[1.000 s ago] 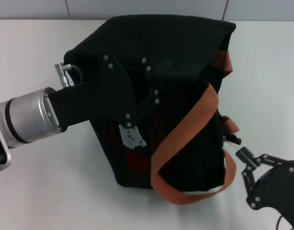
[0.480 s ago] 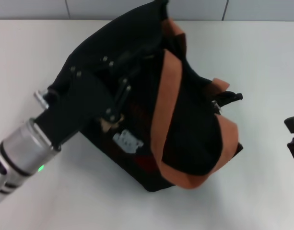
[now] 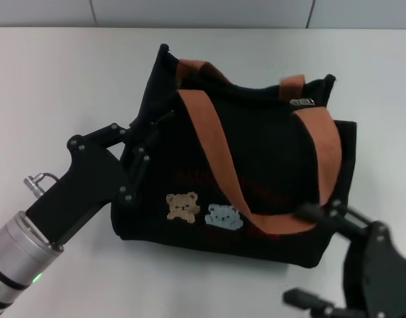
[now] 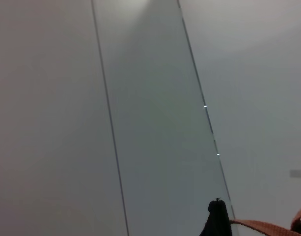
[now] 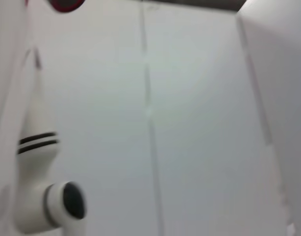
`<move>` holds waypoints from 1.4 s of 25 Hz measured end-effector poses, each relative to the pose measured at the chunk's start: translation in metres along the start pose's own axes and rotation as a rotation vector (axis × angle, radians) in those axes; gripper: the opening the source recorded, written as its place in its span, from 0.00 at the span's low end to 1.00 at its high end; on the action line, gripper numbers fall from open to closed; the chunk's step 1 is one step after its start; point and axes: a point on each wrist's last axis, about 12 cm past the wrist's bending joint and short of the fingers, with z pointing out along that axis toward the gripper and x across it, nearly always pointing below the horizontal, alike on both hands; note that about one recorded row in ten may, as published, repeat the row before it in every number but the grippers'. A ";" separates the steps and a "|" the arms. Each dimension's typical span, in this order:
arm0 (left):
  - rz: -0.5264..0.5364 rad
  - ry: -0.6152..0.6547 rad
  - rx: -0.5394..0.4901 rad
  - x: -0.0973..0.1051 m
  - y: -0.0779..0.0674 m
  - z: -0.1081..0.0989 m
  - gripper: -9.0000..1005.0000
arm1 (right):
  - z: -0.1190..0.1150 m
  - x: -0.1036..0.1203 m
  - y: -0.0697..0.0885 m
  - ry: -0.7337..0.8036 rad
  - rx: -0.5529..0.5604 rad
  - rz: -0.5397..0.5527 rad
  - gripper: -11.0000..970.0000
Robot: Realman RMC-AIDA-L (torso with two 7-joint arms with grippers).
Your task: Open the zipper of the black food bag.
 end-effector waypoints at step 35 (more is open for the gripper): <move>-0.249 0.135 0.377 -0.015 0.021 -0.034 0.75 | 0.004 -0.003 -0.074 0.334 0.033 0.075 0.86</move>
